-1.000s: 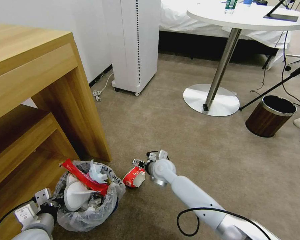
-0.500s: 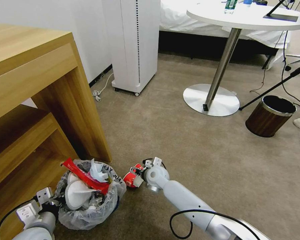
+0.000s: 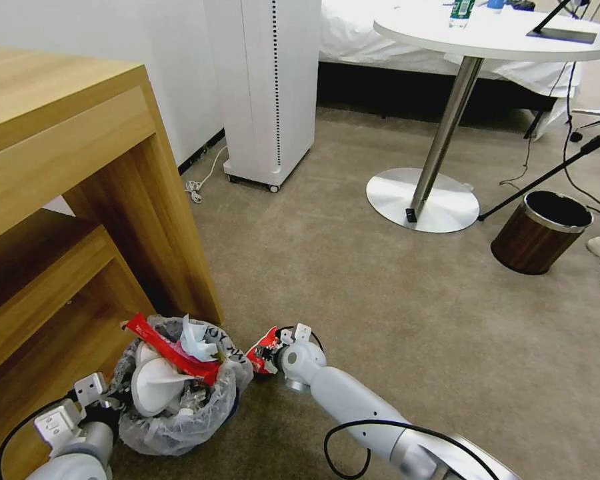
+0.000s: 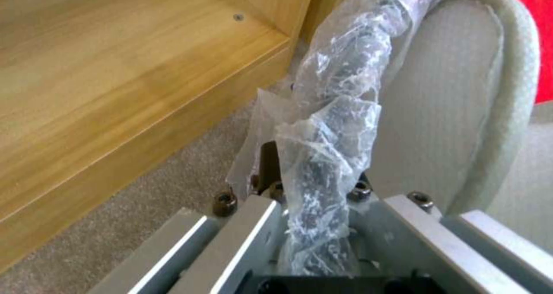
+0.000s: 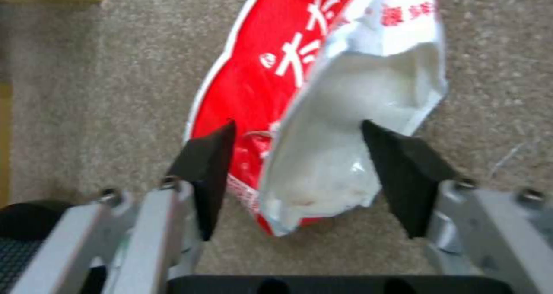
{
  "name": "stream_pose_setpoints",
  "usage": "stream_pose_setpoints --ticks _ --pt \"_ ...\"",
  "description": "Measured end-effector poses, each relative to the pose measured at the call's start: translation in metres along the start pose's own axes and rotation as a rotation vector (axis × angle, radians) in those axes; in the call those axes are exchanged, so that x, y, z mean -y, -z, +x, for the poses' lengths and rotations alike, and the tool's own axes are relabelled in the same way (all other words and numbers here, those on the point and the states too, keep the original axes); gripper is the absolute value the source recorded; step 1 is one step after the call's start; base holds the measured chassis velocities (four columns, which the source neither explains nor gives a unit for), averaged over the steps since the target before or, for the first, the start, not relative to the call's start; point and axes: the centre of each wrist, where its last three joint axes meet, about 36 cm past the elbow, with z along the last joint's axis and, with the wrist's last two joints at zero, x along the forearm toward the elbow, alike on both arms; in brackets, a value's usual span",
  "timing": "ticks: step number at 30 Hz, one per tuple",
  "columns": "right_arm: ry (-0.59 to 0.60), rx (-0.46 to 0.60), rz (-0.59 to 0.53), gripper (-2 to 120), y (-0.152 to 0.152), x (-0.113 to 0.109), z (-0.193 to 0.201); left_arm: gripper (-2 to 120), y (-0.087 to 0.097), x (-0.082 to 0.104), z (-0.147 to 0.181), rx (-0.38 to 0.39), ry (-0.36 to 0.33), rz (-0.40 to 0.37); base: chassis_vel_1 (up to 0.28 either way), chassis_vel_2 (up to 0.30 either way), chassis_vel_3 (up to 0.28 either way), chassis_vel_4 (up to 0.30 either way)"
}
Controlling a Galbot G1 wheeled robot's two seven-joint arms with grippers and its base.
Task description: Pick up the trash bin and place the garbage on the floor into it.
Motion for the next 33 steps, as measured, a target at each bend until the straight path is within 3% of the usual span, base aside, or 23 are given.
stream_pose_setpoints --ticks 16,31,33 --pt "-0.012 0.025 0.068 1 -0.006 0.024 0.004 1 -0.003 0.002 -0.004 0.006 -0.001 0.009 0.000 0.000 0.000 0.000" --pt "0.139 0.283 0.182 0 0.037 0.052 0.135 1 -0.004 -0.001 -0.013 0.002 0.009 0.014 0.000 0.000 0.000 0.000" --pt "0.213 0.363 0.238 0 0.046 0.051 0.176 1 -0.004 -0.001 -0.014 0.001 0.009 0.013 0.000 0.000 0.000 0.000"
